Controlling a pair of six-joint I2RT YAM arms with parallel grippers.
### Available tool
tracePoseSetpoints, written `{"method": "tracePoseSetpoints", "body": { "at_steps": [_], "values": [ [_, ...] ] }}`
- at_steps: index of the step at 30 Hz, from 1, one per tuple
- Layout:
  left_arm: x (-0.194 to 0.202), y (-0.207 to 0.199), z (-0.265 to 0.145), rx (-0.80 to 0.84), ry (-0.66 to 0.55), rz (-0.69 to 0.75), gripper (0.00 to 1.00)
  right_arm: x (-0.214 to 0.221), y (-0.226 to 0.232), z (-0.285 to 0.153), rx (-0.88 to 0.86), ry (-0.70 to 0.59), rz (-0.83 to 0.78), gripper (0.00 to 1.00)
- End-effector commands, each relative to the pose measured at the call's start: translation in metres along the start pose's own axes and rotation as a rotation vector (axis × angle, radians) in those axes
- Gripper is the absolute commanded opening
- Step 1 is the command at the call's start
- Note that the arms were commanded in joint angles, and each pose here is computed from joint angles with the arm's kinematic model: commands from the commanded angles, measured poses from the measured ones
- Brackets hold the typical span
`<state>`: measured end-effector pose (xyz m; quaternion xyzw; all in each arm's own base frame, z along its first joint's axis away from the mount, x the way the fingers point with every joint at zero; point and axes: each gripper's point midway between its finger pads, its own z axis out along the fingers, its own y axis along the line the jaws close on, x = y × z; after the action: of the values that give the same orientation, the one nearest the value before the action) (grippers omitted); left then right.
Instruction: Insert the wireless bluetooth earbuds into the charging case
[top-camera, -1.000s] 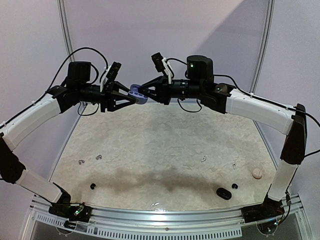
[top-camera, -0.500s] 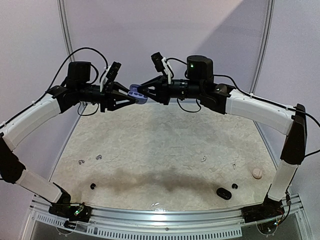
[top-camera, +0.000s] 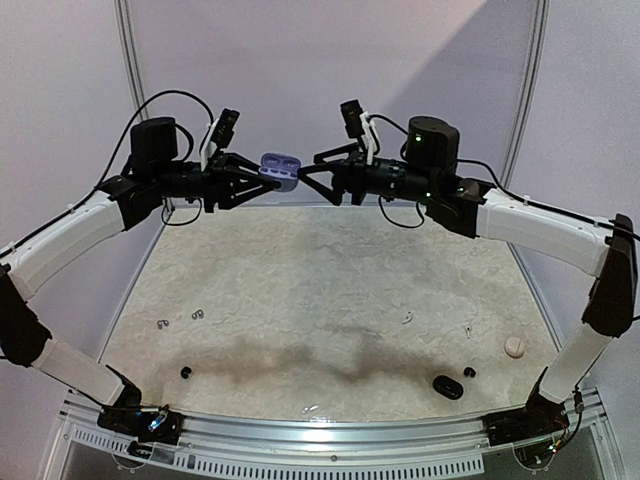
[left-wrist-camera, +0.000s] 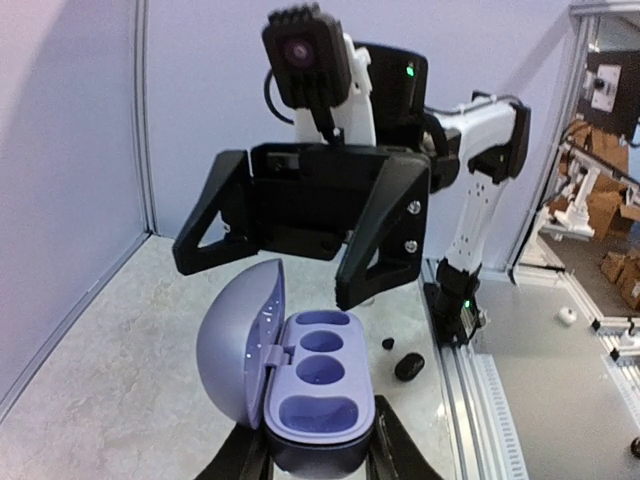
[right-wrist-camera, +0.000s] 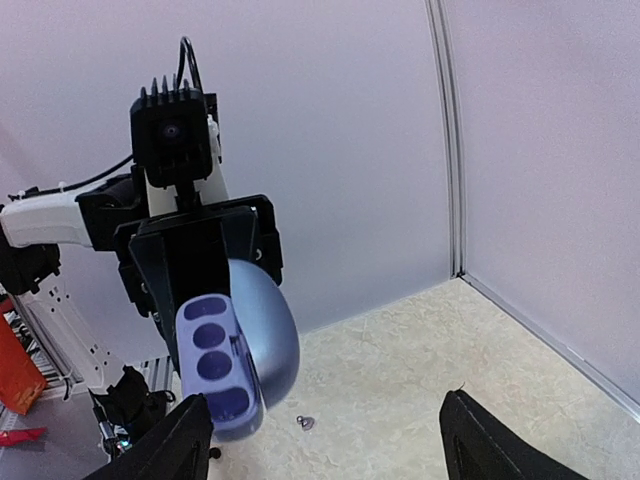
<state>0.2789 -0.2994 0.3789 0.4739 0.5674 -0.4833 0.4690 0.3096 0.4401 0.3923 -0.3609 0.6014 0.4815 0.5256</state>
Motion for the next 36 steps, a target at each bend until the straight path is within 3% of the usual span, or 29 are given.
{"method": "tracePoseSetpoints", "body": {
  "at_steps": [1,4,12,28,36],
  "values": [
    [-0.045,-0.003,-0.003,0.012,-0.163,0.005,0.00,-0.015,0.007,-0.020,0.005,-0.063,0.024,0.81],
    [-0.051,-0.002,-0.004,0.007,-0.192,-0.012,0.00,-0.017,0.013,-0.022,-0.028,-0.089,0.055,0.80],
    [-0.054,-0.006,0.001,0.023,-0.209,0.009,0.00,-0.018,0.016,-0.005,-0.128,-0.164,0.149,0.56],
    [-0.051,-0.006,0.005,0.027,-0.197,0.005,0.00,-0.026,0.043,0.010,-0.238,-0.203,0.044,0.56],
    [-0.048,-0.005,0.007,0.032,-0.189,0.006,0.00,-0.030,0.043,0.013,-0.240,-0.209,0.029,0.44]
  ]
}}
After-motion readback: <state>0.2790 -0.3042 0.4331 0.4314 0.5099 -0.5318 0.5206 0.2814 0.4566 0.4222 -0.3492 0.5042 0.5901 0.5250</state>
